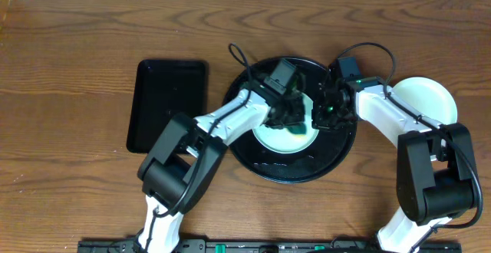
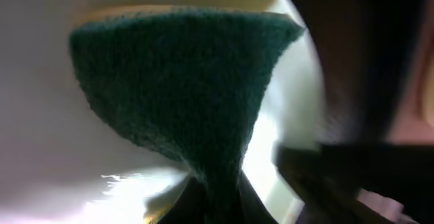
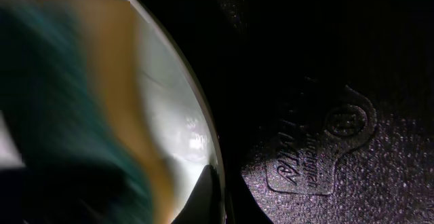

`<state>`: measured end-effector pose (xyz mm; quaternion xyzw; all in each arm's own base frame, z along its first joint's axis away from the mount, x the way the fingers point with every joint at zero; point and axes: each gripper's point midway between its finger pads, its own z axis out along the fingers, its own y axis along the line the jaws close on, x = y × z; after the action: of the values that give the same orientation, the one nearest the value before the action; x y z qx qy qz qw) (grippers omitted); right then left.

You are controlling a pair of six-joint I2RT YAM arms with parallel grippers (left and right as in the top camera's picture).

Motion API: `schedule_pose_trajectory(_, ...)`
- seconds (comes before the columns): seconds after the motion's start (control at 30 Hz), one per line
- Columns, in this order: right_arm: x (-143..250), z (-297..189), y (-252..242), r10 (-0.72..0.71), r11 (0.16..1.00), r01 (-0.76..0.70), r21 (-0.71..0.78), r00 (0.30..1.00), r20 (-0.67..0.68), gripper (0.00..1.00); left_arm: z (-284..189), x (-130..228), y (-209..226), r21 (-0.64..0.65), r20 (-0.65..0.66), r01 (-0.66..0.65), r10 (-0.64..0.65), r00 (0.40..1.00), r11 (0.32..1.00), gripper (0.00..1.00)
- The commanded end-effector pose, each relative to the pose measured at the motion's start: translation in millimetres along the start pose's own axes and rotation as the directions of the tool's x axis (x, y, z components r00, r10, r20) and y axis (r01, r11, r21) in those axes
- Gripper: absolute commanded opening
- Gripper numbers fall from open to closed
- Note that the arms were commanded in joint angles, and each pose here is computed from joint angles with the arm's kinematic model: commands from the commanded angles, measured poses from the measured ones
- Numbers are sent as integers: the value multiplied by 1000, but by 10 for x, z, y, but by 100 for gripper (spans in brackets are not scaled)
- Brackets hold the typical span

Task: Clean dirty plates on tray and stack at the side
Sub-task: 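Scrub the remaining pale green plate with the sponge in the left gripper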

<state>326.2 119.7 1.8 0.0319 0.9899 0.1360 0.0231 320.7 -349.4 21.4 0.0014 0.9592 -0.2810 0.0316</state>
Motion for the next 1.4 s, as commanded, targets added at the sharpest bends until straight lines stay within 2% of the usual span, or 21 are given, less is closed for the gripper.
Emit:
schedule_pose_trajectory(0.0,56,115,-241,19,994,-17,109,1000,-20,1,146,391,-168,58,-134,10,-2,991,998,8)
schedule_pose_trajectory(0.13,58,115,-241,20,994,-17,109,1000,-21,1,144,388,-86,25,-129,0,3,992,1000,8)
schedule_pose_trajectory(0.23,64,115,-242,20,994,-17,109,1000,-23,1,90,278,293,-127,-80,17,-27,996,992,8)
schedule_pose_trajectory(0.33,63,113,-242,20,994,-17,109,1000,-22,1,-43,156,734,-302,-28,21,-31,999,953,8)
schedule_pose_trajectory(0.5,64,115,-242,20,994,-17,109,1000,-23,1,-399,-99,1377,-576,69,10,36,997,818,7)
schedule_pose_trajectory(0.53,64,115,-242,20,994,-17,109,1000,-23,1,-545,-204,1491,-650,101,0,86,991,760,7)
schedule_pose_trajectory(0.63,62,115,-242,20,994,-17,109,1000,-22,1,-783,-366,1567,-745,142,-8,170,975,667,7)
schedule_pose_trajectory(0.7,61,115,-243,19,994,-17,110,1000,-22,1,-837,-424,1531,-764,137,-35,215,967,644,8)
schedule_pose_trajectory(0.83,62,115,-242,20,994,-17,109,1000,-22,1,-725,-347,1377,-733,119,-67,225,967,677,8)
schedule_pose_trajectory(0.97,62,113,-242,20,994,-17,109,1000,-22,1,-352,-92,960,-528,46,-110,157,987,842,8)
schedule_pose_trajectory(1.1,62,115,-243,20,994,-17,110,1000,-22,1,-70,101,541,-314,3,-46,50,999,948,8)
schedule_pose_trajectory(1.27,63,114,-243,20,994,-17,110,1000,-23,1,137,248,33,-85,-61,-30,25,998,996,8)
schedule_pose_trajectory(1.37,64,115,-242,20,994,-17,109,1000,-23,1,162,309,-146,-12,-84,-50,49,995,999,8)
